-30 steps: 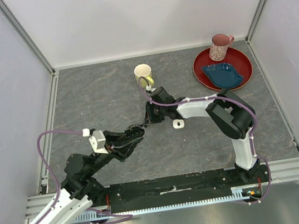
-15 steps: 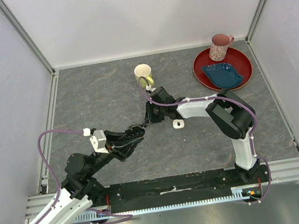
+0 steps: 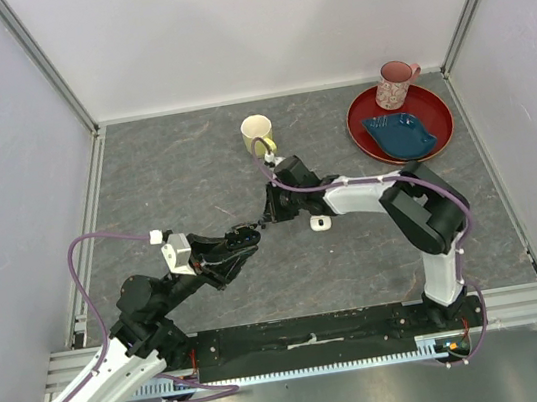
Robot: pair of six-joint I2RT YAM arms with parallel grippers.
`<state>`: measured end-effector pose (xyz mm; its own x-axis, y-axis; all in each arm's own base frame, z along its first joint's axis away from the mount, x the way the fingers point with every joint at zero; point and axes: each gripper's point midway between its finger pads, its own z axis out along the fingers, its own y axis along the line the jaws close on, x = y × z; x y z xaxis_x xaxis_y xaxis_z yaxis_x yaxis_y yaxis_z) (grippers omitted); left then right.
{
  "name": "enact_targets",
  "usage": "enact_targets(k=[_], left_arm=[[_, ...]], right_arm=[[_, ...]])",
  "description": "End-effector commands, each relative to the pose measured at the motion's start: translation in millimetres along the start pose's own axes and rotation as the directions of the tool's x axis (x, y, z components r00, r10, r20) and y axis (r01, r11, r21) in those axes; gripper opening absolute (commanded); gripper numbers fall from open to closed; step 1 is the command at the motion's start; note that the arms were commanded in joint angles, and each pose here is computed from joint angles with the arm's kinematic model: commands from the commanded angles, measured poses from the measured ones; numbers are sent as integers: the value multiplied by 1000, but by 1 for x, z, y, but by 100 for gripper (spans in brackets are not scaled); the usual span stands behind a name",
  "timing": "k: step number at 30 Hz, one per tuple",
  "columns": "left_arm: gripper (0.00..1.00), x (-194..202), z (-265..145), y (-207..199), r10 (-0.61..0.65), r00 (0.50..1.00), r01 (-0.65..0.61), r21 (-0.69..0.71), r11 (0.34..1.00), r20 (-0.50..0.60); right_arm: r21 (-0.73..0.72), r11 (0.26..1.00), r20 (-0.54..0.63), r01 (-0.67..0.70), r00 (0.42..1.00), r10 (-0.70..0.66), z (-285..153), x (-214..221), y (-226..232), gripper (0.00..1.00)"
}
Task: Insert the wireless bluetooth earbuds into the charging case
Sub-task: Pick up the earbud from the center of the board, then place the earbud in the charging case.
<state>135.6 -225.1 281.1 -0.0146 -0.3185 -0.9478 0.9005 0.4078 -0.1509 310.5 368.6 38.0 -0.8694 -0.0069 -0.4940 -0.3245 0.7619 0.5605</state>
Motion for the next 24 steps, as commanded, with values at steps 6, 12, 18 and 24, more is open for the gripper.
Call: enact_targets(k=[6,12,18,24], left_arm=[[2,-11,2,-4,4,999,-4,13,1000,32],[2,-8,4,-9,3,1000,-4,46,999,4],[2,-10,6,-12,5,1000,-5,66,998,-2],[2,-10,5,-17,13,1000,-12,93,996,-13]], right_arm=[[-132,977,165,167,976,-144,-84,-35,42,0],[-138,896,264,423,887,-378,-166,-44,64,0],[-105,802,364,589,773,-520,-242,-45,84,0],[-166,715,368,680,715,-594,-300,-36,114,0]])
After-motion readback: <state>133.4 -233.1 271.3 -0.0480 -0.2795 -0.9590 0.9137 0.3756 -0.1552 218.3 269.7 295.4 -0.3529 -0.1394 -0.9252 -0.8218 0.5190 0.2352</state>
